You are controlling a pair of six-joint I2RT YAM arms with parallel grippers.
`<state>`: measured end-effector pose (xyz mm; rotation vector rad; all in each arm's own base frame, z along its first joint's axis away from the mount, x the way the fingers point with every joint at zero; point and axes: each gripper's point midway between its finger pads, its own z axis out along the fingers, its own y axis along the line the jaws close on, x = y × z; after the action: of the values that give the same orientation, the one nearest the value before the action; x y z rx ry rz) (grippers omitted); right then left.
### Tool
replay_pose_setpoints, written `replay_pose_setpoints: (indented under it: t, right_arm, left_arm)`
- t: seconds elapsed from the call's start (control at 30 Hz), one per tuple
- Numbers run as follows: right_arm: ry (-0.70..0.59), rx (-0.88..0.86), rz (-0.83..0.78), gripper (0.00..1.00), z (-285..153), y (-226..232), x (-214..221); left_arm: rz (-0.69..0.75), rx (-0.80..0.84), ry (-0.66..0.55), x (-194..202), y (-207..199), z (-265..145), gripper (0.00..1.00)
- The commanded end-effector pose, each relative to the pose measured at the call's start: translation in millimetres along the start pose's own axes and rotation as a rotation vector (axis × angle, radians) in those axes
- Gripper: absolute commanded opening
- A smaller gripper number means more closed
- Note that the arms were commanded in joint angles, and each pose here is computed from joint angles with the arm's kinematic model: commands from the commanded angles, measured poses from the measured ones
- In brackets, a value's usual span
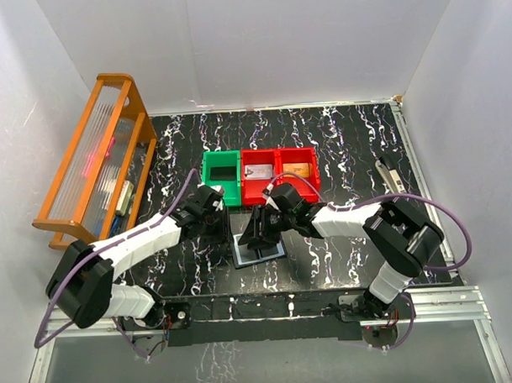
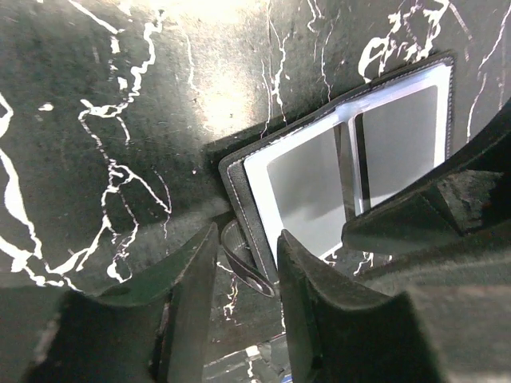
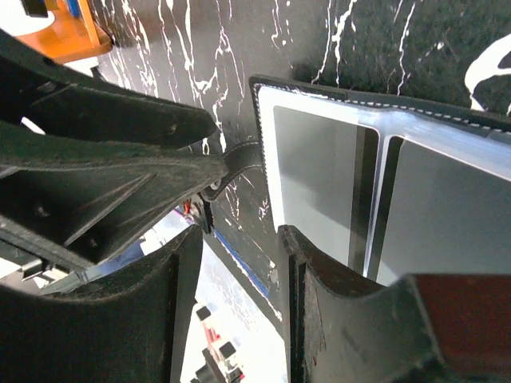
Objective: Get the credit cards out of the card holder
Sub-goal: Remove the credit card from the card holder.
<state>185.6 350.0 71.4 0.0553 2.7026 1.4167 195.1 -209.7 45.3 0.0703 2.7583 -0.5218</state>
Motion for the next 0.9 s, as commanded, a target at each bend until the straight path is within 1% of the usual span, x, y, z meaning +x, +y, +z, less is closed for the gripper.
replay_pose_setpoints:
  t: [0.0, 0.07, 0.13, 0.2, 0.27, 0.47, 0.67, 0.77, 0.87]
  right_arm:
    - [-0.111, -0.015, -0.108, 0.41, -12, 30, -26]
    - [-0.135, 0.036, -0.117, 0.41, -15, 23, -30]
    - [-0.141, 0.085, -0.115, 0.4, -16, 13, -31]
    - [-0.146, 0.122, -0.105, 0.39, -16, 3, -31]
    - [-0.152, 0.143, -0.099, 0.38, -15, -6, -30]
    - [-0.143, 0.195, -0.075, 0.35, -10, -27, -28]
    - [-0.124, 0.233, -0.065, 0.34, -6, -44, -23]
    - [-0.118, 0.248, -0.058, 0.33, -5, -52, -20]
    - [-0.12, 0.278, -0.047, 0.33, -6, -61, -19]
  left_arm:
    - [-0.027, -0.033, -0.066, -7, 6, -18, 0.38]
    - [-0.015, -0.001, -0.096, -14, -1, -23, 0.45]
    - [0.007, 0.065, -0.111, -19, -14, -25, 0.49]
    - [0.029, 0.116, -0.098, -21, -25, -22, 0.51]
    - [0.047, 0.139, -0.06, -19, -32, -17, 0.51]
    - [0.055, 0.151, 0.039, -4, -33, 3, 0.46]
    - [0.053, 0.078, 0.137, 12, -17, 18, 0.36]
    - [0.049, 0.032, 0.166, 19, -7, 22, 0.3]
    - [0.048, 0.006, 0.175, 24, 0, 23, 0.27]
